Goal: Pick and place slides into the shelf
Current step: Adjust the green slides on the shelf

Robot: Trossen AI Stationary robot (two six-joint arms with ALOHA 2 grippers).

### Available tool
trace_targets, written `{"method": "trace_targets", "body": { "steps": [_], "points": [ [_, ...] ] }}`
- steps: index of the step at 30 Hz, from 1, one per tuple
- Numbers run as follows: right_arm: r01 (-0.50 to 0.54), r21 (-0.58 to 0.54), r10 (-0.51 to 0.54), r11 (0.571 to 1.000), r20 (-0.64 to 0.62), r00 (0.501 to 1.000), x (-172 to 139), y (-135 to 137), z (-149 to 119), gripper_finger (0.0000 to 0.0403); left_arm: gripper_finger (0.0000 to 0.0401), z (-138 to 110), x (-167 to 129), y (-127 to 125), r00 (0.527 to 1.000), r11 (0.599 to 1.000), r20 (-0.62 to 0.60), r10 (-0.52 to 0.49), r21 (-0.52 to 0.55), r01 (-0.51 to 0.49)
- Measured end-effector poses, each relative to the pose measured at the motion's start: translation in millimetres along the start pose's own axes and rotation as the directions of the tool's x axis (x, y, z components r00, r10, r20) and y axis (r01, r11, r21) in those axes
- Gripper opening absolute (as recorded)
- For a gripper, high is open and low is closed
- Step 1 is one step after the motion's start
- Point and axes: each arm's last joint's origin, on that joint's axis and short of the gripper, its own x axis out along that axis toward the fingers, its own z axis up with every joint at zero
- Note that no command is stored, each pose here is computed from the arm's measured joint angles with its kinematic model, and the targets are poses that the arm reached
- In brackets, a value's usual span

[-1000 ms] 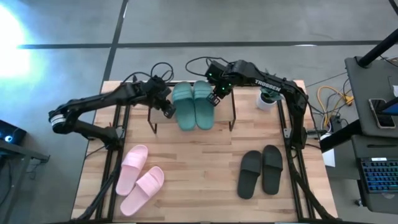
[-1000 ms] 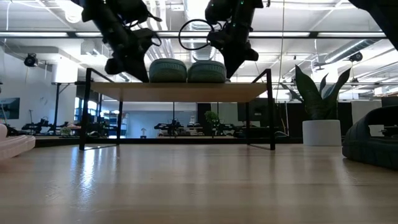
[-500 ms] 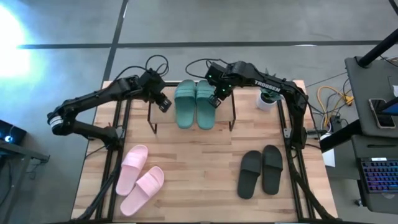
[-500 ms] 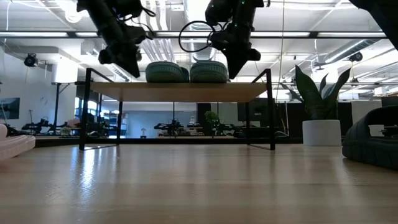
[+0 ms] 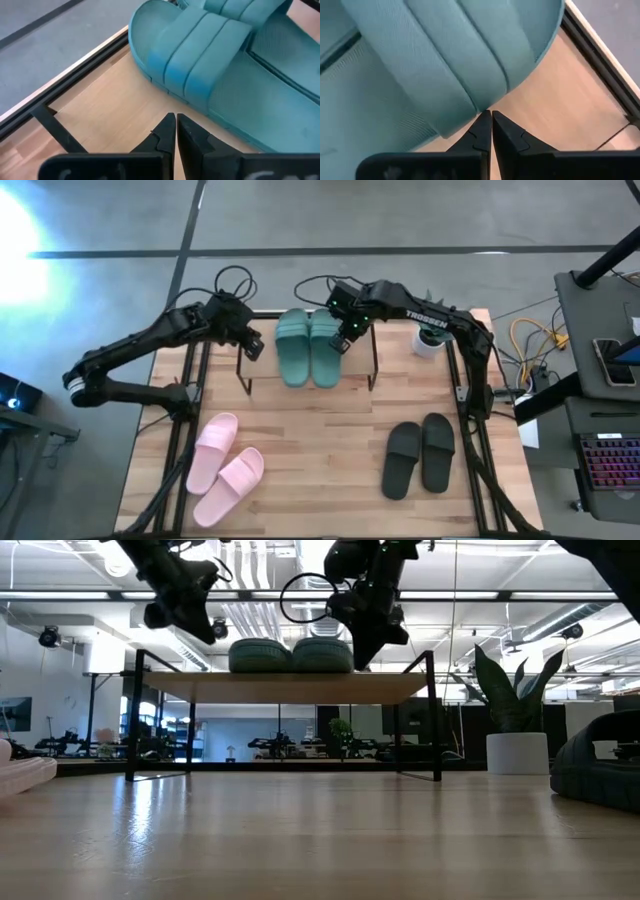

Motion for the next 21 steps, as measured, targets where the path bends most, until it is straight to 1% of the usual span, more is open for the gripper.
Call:
{"method": "trace_targets", "body": {
  "steps": [4, 8, 10, 14, 16, 19, 21],
  "points": [
    [-0.002, 0.000, 0.002, 1.000, 0.003, 1.000, 2.9, 0.5, 1.4, 0.0009, 0.0002, -1.0, -2.6, 0.4, 1.000, 1.000, 0.003, -0.002, -0.004, 0.002],
    [-0.020, 0.001, 0.020, 1.000, 0.037, 0.999, 3.6, 1.7, 4.9, 0.0009, 0.0002, -4.6, 0.0, 0.9, 0.999, 1.000, -0.037, 0.004, -0.020, -0.004],
    [-0.042, 0.000, 0.042, 0.999, 0.030, 0.999, 3.6, 2.3, 4.7, 0.0009, 0.0002, -7.1, 1.6, 1.4, 0.998, 1.000, -0.067, 0.010, -0.018, -0.012],
    [-0.030, -0.004, 0.030, 1.000, -0.010, 1.000, 3.7, 1.5, 0.7, 0.0009, 0.0002, -7.2, 2.5, 1.0, 0.997, 1.000, -0.072, 0.003, -0.019, -0.004],
    [-0.021, -0.005, 0.021, 1.000, -0.041, 0.999, 3.2, 0.6, -2.4, 0.0009, 0.0002, -7.8, 0.5, -0.1, 0.996, 0.999, -0.078, -0.046, -0.032, 0.044],
    [-0.006, -0.022, 0.004, 1.000, -0.080, 0.997, 1.1, -1.1, -7.0, 0.0009, 0.0002, -9.9, -3.9, -3.9, 0.979, 0.982, -0.096, -0.178, -0.083, 0.171],
    [0.010, -0.027, -0.012, 1.000, -0.089, 0.996, 0.2, -1.9, -8.4, 0.0009, 0.0002, -13.1, -7.2, -8.3, 0.969, 0.973, -0.103, -0.225, -0.079, 0.218]
  ]
}}
